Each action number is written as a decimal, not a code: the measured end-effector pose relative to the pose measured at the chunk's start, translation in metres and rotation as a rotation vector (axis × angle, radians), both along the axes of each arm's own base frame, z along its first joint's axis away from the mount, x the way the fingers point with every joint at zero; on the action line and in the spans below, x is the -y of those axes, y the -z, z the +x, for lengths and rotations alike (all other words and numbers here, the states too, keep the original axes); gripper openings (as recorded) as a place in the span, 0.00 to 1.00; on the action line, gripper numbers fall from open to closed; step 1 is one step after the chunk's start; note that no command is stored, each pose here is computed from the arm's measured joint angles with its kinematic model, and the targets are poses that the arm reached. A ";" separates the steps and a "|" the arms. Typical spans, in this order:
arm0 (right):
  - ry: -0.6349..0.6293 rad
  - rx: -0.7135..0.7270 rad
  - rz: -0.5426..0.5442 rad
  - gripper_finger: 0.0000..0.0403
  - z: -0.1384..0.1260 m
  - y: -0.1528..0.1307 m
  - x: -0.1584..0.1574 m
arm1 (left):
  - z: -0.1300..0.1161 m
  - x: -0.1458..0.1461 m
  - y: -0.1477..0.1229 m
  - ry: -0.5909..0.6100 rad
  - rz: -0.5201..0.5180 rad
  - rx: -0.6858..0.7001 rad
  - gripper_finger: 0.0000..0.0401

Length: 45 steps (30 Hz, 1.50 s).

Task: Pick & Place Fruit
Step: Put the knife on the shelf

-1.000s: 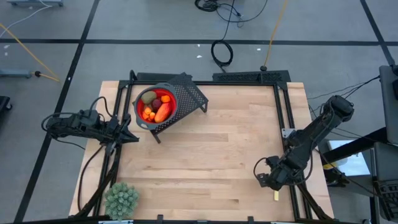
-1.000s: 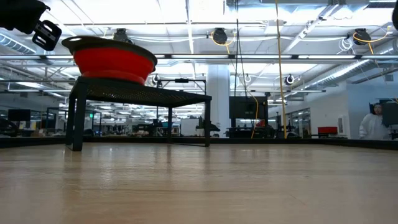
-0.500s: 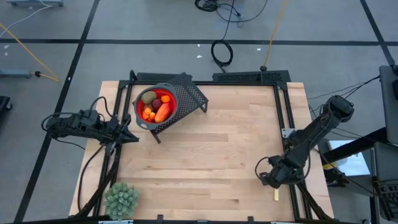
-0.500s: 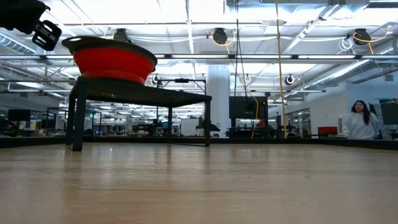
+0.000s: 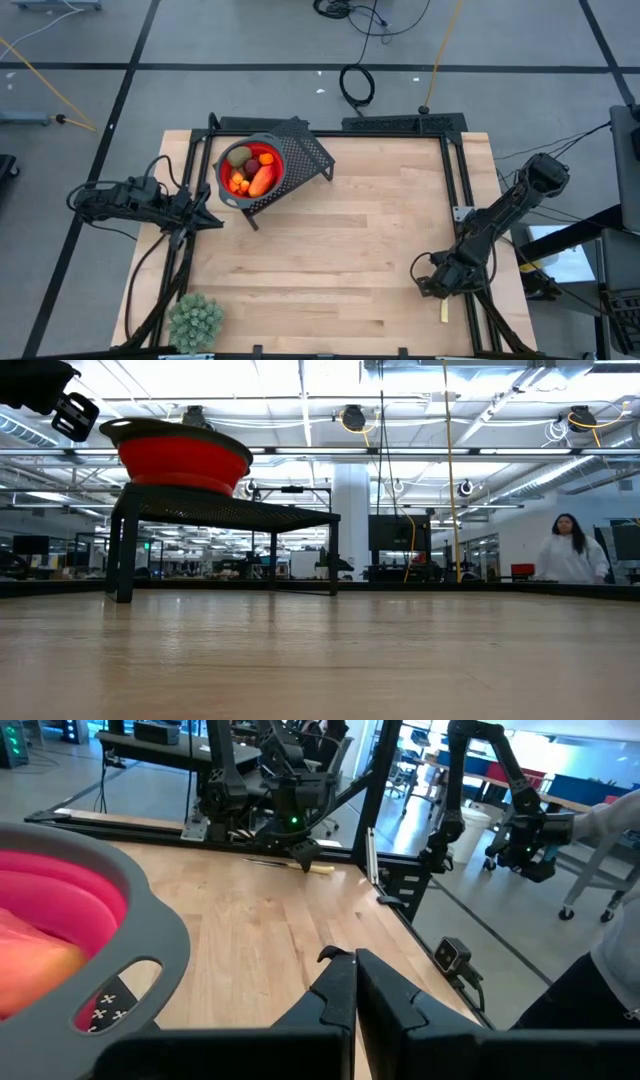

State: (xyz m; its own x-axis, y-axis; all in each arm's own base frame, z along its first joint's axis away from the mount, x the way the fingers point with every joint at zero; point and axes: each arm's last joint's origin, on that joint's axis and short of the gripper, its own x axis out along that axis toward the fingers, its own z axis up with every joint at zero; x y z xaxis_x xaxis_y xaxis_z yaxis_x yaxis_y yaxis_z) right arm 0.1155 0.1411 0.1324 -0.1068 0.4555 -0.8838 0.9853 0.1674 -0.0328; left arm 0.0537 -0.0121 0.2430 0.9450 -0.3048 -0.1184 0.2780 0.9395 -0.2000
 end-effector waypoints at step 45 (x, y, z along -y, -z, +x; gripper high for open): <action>0.005 0.256 -0.194 0.10 0.023 -0.015 0.007 | 0.000 0.000 0.000 -0.003 -0.002 0.001 0.02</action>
